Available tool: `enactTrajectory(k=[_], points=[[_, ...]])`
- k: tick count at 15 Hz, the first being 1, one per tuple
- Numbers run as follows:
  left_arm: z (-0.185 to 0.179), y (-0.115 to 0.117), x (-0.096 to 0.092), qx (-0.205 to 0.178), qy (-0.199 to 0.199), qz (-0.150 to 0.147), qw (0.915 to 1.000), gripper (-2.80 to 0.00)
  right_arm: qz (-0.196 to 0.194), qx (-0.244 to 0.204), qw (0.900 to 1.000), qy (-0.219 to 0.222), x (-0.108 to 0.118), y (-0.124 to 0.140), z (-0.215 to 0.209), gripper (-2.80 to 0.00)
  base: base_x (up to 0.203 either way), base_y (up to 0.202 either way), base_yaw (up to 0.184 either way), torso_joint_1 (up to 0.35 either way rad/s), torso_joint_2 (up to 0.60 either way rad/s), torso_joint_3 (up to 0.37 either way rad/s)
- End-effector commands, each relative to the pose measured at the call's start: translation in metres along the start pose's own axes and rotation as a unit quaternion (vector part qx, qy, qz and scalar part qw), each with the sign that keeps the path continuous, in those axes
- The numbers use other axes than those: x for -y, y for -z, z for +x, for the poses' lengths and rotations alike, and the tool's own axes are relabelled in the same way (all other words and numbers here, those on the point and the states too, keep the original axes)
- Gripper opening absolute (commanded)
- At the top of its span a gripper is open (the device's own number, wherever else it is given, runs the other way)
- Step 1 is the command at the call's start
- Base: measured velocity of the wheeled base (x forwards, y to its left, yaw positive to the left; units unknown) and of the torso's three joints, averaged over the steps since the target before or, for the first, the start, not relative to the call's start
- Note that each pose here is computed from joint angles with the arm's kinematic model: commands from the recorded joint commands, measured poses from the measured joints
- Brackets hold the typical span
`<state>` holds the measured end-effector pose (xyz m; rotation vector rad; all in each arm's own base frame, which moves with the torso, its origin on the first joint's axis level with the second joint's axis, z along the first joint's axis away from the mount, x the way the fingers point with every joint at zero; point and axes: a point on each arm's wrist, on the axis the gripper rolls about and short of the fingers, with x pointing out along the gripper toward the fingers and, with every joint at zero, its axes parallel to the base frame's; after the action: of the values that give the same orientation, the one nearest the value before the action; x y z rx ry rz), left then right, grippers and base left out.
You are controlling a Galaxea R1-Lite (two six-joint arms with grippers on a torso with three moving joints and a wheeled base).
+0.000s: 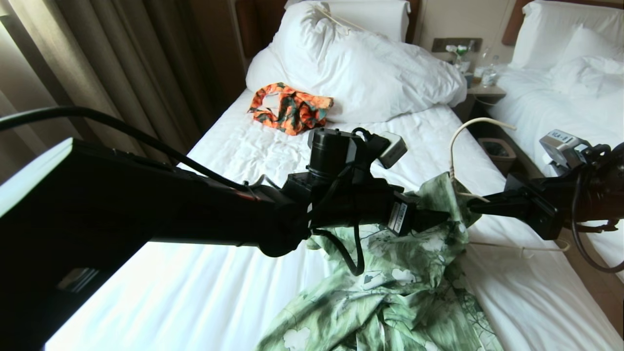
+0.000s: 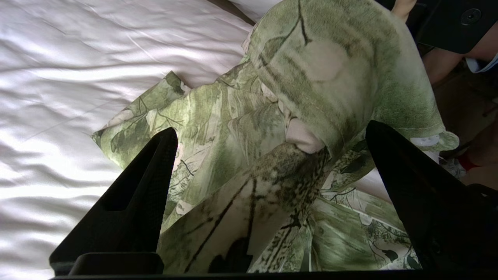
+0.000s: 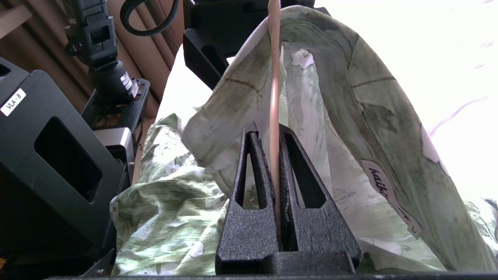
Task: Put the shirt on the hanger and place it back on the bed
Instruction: Hook the other side of the shirt onto the hanger
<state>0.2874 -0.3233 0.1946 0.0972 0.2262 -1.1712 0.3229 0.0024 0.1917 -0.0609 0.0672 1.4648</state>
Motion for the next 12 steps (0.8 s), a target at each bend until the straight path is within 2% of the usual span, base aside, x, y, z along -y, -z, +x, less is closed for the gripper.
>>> enactTrajectory(k=[1, 2, 9, 12], points=[[0.0037, 0.0027, 0.0008, -0.002, -0.004, 0.001, 1.0000, -1.16, -0.001, 0.004, 1.000, -0.002, -0.0003, -0.0001, 0.0002, -2.80, 0.000, 0.000, 0.000, 0.000, 0.00, 0.000], [0.0040, 0.0027, 0.0018, -0.002, -0.003, 0.001, 1.0000, -2.80, -0.002, 0.004, 1.000, -0.002, -0.0001, -0.0006, 0.0001, -2.80, 0.000, 0.000, 0.000, 0.000, 0.00, 0.000], [-0.0002, -0.0010, 0.0043, 0.001, -0.013, 0.003, 0.9999, -2.80, -0.003, 0.005, 1.000, -0.002, 0.0006, -0.0021, -0.0004, -2.80, 0.000, 0.000, 0.000, 0.000, 0.00, 0.000], [-0.0030, -0.0028, 0.0051, 0.002, -0.018, 0.003, 0.9998, -2.80, -0.016, 0.005, 1.000, 0.001, 0.0018, -0.0026, -0.0013, -2.80, 0.000, 0.000, 0.000, 0.000, 0.00, 0.000]])
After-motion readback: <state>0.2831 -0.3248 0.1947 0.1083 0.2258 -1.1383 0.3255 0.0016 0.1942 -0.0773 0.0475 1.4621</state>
